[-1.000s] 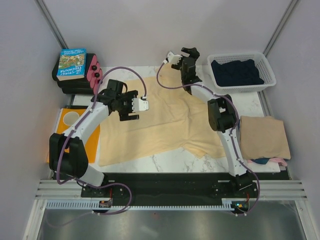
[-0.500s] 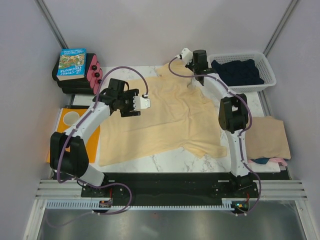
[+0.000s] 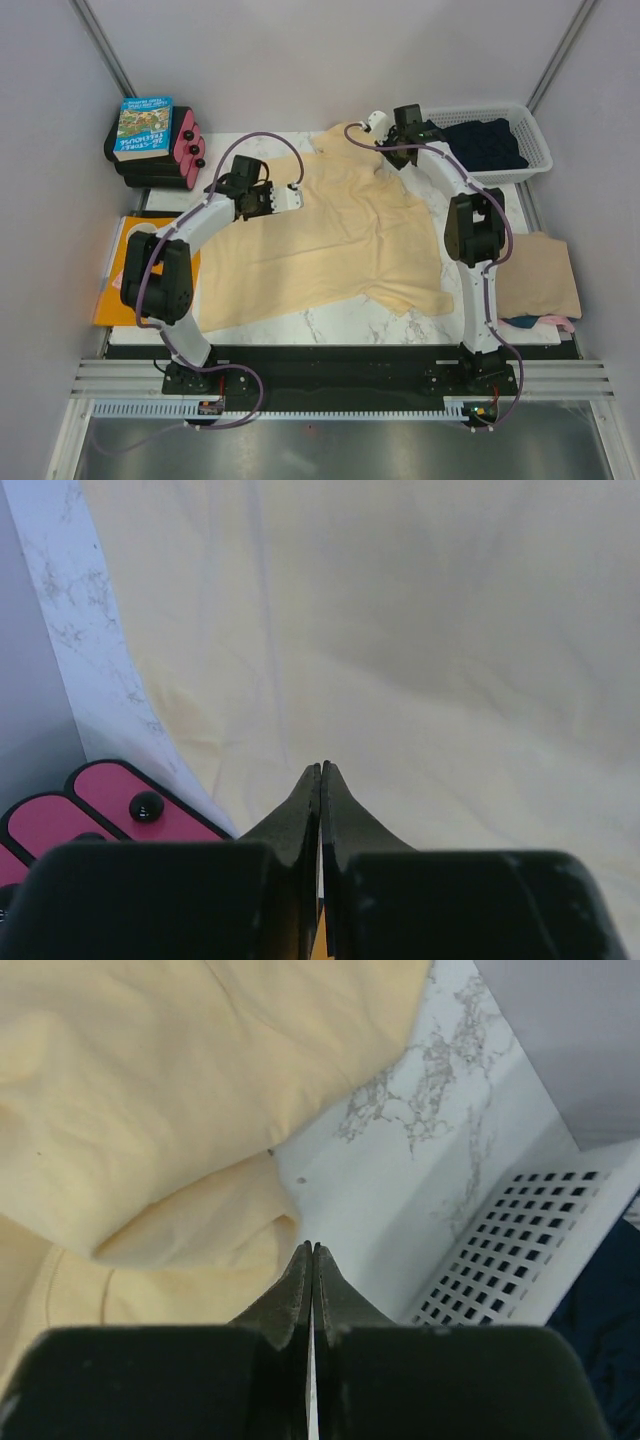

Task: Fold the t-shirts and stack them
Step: Flatten out the tshirt

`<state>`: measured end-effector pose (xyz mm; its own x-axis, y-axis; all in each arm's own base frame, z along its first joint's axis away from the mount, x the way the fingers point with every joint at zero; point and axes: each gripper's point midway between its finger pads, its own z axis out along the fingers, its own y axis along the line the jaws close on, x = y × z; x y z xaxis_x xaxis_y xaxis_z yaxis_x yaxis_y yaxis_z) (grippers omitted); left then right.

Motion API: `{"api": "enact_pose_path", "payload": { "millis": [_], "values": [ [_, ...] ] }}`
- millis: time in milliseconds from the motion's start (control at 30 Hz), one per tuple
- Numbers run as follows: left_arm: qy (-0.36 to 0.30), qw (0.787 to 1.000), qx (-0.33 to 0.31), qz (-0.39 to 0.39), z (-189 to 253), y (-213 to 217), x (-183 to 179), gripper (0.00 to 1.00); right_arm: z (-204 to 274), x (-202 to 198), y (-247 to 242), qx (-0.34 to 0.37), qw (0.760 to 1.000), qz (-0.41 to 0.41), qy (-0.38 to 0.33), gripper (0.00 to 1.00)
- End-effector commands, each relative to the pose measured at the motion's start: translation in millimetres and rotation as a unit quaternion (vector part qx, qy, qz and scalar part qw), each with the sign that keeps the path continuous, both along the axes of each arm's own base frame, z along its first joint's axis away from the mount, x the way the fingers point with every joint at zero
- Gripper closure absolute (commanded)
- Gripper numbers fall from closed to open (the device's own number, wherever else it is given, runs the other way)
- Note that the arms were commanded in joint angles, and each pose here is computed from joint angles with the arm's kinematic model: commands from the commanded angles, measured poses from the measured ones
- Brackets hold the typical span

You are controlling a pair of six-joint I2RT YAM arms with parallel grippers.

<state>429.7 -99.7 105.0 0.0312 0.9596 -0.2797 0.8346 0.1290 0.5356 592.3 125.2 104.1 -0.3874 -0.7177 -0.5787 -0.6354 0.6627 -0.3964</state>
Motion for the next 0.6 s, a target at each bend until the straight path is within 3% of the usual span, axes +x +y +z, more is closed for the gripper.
{"api": "enact_pose_path", "payload": {
  "millis": [0,200,567],
  "values": [
    [-0.057,0.995,0.004,0.083,16.0,17.0,45.5,0.98,3.6,1.9,29.7,0.069,0.997,0.022,0.023,1.00],
    [-0.047,0.991,-0.011,0.123,5.5,25.2,63.9,0.98,-22.3,-6.3,41.0,0.097,0.993,0.020,0.063,1.00],
    [-0.047,0.992,0.000,0.121,4.8,31.2,61.0,0.98,-65.8,-19.0,25.1,0.047,0.992,0.012,0.113,1.00]
  ]
}}
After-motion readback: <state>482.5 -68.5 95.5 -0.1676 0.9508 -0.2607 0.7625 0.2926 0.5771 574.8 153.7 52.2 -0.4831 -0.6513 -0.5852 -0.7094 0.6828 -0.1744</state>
